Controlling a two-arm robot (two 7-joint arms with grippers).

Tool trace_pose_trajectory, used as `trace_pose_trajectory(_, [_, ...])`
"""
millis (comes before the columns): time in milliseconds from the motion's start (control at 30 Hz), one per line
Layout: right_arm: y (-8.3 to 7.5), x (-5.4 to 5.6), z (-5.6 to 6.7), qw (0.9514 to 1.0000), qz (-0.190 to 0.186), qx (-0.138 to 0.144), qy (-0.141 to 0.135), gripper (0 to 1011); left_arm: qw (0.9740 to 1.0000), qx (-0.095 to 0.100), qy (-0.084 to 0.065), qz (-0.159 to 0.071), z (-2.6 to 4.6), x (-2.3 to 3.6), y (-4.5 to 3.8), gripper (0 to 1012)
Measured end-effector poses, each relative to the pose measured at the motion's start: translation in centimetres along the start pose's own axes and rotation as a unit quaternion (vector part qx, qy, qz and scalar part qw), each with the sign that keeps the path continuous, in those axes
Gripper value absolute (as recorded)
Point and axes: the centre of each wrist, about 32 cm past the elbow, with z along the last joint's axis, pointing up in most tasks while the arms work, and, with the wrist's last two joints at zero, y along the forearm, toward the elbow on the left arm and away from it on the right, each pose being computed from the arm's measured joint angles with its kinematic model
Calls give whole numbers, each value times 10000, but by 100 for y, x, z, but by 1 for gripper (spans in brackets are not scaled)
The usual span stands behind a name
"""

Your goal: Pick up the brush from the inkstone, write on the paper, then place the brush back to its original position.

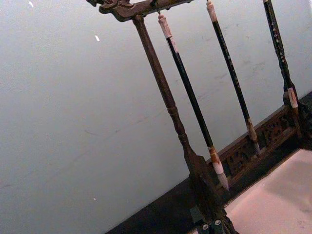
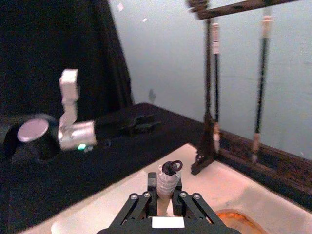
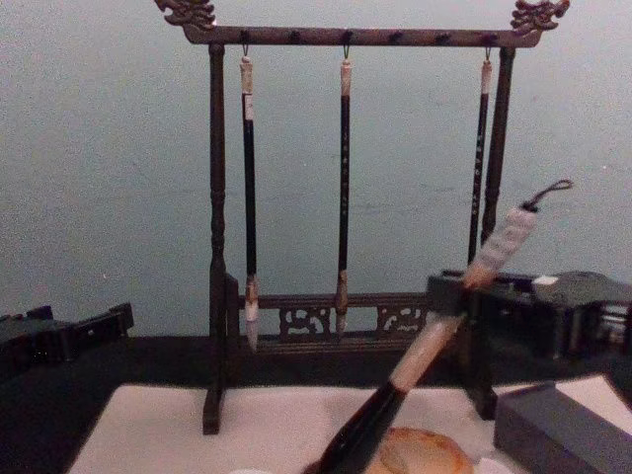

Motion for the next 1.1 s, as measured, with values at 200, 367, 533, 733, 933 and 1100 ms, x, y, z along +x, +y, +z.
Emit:
trace_pose_trajectory(200, [66, -154, 113, 9974, 196, -261, -643, 163, 10000, 0, 0, 0, 0, 0, 0, 1002])
trace_pose_trajectory(367, [78, -226, 173, 9952, 302, -303, -886, 163, 10000, 0, 0, 0, 0, 0, 0, 1002])
trace_pose_trajectory(533, [60, -239, 175, 9948, 338, -301, -911, 163, 10000, 0, 0, 0, 0, 0, 0, 1002])
trace_pose_trajectory(733, [-19, -214, 168, 9957, 258, -270, -844, 163, 10000, 0, 0, 0, 0, 0, 0, 1002])
trace_pose_trajectory(933, [-142, -186, 172, 9964, 136, -227, -805, 163, 10000, 0, 0, 0, 0, 0, 0, 1002])
trace_pose_trajectory(1100, [-256, -153, 168, 9967, 11, -211, -779, 163, 10000, 0, 0, 0, 0, 0, 0, 1002])
